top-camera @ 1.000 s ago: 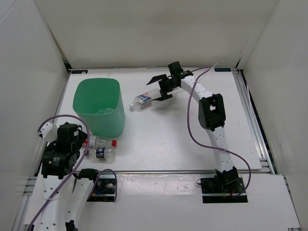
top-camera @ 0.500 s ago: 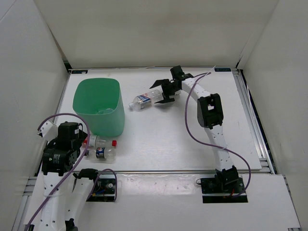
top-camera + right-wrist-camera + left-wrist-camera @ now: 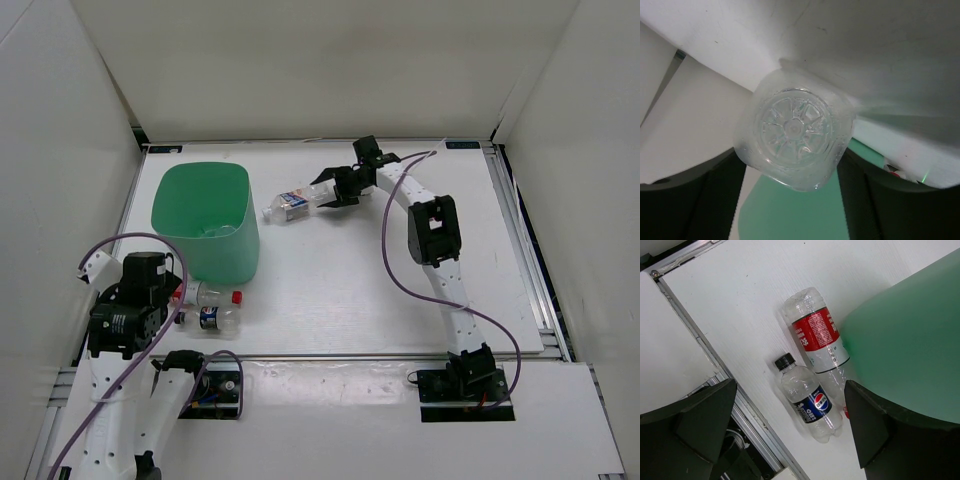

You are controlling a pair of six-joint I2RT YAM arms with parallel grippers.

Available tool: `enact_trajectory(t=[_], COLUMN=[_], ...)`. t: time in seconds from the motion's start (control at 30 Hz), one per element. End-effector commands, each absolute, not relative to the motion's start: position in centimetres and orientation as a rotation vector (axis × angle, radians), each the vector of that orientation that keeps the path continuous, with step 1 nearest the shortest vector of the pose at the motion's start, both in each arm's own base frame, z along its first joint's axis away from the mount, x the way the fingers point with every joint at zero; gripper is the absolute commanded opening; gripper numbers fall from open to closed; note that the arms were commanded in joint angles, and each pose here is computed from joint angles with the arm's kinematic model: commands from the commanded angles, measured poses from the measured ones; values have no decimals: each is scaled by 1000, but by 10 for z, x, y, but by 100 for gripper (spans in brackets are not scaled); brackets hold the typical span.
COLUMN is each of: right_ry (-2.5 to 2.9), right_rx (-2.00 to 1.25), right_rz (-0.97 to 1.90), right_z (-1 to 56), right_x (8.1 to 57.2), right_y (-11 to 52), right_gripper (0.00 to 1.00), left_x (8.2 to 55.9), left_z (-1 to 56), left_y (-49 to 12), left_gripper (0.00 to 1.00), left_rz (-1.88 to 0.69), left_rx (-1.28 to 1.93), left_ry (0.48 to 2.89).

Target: Put the plastic bottles in the bin

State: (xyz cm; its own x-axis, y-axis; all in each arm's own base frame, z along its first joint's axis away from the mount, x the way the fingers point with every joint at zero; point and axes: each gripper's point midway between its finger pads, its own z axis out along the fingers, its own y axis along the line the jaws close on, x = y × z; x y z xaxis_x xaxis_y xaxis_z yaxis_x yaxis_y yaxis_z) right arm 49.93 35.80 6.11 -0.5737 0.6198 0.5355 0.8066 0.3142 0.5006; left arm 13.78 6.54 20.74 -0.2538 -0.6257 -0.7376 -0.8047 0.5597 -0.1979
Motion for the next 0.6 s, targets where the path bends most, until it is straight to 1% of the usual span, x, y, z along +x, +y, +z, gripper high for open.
enact_trajectory(t=[0.0,0.1,0.2,0.23,0.27,0.33,0.4,0.43,0.57], right_ry=[-2251,-2251,-2268,-2265,-2278,-2282,-2313,-2316,-2392], right_rx=[-1322,-1282,-1232,-1230,-1207,-1191,-1146,-1137,-1073], right_rz=[-1015,-985,-946,-912,-898,-861,-870,-861,-892], right_z=[30,31,36,28,33,31,41,43,66], right_x=[488,477,461,452,445,433,427,423,416], right_y=[355,353,347,344,341,336,333,331,326], right_gripper=[70,57,50,46,40,32,25,19,9], left_x=[138,138,140,141,141,141,141,141,139], left_z=[218,217,216,214,214,214,214,214,218], left_y=[70,70,70,69,69,69,69,69,70], left_gripper=[100,100,100,100,100,100,100,100,100], left_rz=[289,295,303,310,311,311,306,306,288], left_rx=[-1166,-1166,-1166,-1166,-1166,-1166,-1175,-1175,-1197], left_ry=[1936,1944,1953,1962,1962,1962,1956,1956,1917])
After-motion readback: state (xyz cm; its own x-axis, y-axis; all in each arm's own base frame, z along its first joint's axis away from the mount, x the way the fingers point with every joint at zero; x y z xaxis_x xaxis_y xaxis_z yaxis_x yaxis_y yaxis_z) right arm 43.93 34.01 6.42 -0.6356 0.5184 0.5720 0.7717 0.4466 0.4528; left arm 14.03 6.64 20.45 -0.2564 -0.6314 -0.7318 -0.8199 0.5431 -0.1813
